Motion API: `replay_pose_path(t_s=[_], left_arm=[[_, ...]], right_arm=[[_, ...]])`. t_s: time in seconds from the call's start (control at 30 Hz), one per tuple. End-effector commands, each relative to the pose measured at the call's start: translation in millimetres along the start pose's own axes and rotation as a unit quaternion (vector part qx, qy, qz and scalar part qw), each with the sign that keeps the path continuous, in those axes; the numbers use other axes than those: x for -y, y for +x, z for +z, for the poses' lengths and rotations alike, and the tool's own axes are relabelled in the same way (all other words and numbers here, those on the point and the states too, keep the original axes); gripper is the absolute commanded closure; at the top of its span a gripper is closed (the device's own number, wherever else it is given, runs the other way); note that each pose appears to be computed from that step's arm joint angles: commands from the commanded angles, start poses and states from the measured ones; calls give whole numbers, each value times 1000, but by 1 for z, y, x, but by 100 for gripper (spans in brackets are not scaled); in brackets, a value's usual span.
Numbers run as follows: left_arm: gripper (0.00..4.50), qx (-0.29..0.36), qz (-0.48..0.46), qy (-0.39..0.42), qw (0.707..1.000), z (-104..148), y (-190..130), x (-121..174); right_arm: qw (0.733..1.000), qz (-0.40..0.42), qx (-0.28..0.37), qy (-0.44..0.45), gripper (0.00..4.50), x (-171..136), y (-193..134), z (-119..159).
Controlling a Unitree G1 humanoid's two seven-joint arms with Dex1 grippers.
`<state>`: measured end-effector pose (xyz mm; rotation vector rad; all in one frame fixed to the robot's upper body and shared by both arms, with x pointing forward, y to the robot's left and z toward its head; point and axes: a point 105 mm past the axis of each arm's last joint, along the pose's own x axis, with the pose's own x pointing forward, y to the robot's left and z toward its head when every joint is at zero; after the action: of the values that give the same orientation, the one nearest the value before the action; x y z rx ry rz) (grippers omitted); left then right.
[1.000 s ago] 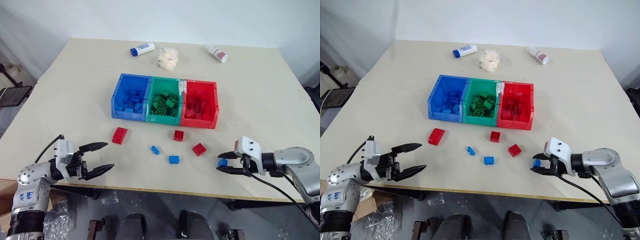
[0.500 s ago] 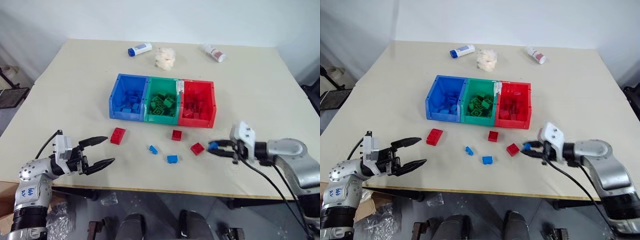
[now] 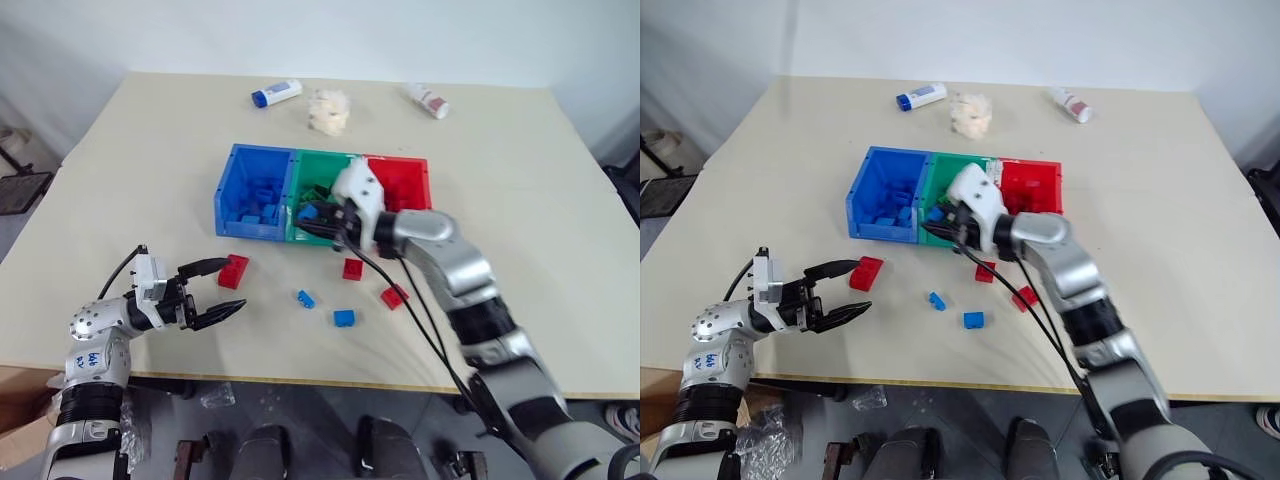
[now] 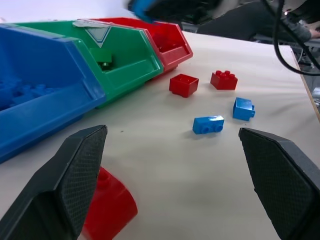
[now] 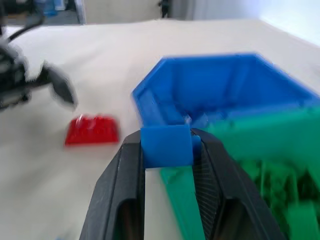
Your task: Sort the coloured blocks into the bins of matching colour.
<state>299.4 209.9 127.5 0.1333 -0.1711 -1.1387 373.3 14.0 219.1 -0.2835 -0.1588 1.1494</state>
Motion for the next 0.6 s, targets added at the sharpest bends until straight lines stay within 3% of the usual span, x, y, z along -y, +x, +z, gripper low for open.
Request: replay_pose_path(t_s=[0.03,0.1,0.23,0.43,0.47,0.6], left_arm=[[0,2,-1,22,1000,8,0,-3],[0,3,-2,25,1000,9,1,-4],[0,4,-1,30,1000,11,4,-5],[0,6,1,31,999,11,5,-5],[0,6,1,31,1000,11,5,-5],[0,7,-1,30,1000,11,6,-5]], right_arm=[[999,-10,31,-27,359,6,21,17],[998,-18,49,-27,359,4,44,28],[994,-82,66,12,227,11,75,36],[992,-83,99,1,22,10,69,31],[993,-69,99,-9,3,9,63,28],[995,-10,89,-32,3,2,33,13]])
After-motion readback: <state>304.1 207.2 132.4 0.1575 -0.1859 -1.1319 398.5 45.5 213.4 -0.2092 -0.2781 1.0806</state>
